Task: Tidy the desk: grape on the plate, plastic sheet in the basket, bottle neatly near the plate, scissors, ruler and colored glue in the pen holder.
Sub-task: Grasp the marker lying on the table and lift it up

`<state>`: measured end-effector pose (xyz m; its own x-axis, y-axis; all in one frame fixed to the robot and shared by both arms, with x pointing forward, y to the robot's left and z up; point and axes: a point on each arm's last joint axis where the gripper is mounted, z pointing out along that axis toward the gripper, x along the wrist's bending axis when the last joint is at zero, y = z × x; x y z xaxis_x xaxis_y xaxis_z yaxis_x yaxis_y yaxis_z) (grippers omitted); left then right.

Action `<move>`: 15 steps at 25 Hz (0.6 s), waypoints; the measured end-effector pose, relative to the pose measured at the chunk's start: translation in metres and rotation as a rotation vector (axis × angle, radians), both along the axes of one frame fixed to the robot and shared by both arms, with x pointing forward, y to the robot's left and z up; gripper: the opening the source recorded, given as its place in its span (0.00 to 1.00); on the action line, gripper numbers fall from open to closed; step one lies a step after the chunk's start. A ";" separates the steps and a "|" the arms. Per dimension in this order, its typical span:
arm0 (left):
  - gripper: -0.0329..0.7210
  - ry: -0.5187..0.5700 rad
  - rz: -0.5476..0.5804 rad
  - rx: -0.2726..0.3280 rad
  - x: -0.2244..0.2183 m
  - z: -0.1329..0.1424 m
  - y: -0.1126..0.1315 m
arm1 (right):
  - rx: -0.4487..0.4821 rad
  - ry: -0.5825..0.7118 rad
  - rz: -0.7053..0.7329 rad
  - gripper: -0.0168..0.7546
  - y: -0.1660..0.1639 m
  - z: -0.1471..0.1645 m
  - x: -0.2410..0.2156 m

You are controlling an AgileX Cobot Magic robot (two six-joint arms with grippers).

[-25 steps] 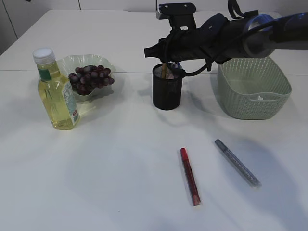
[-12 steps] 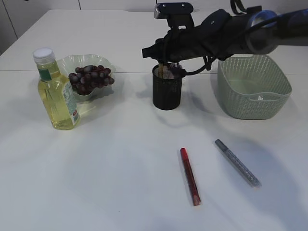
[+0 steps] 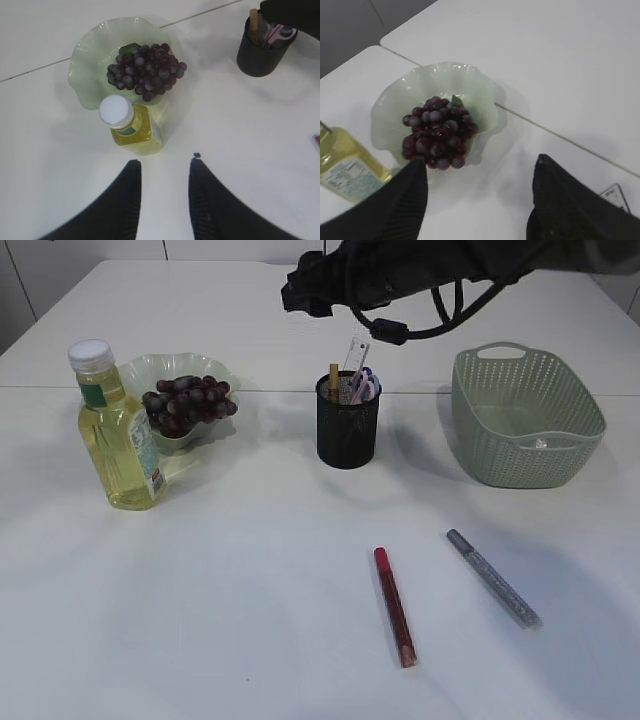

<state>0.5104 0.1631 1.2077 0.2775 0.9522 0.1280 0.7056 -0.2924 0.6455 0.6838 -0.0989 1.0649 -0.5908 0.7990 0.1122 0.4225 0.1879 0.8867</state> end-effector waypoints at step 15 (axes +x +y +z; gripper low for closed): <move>0.36 -0.001 0.002 0.005 0.000 0.000 0.000 | -0.302 0.586 0.076 0.70 -0.048 -0.022 -0.039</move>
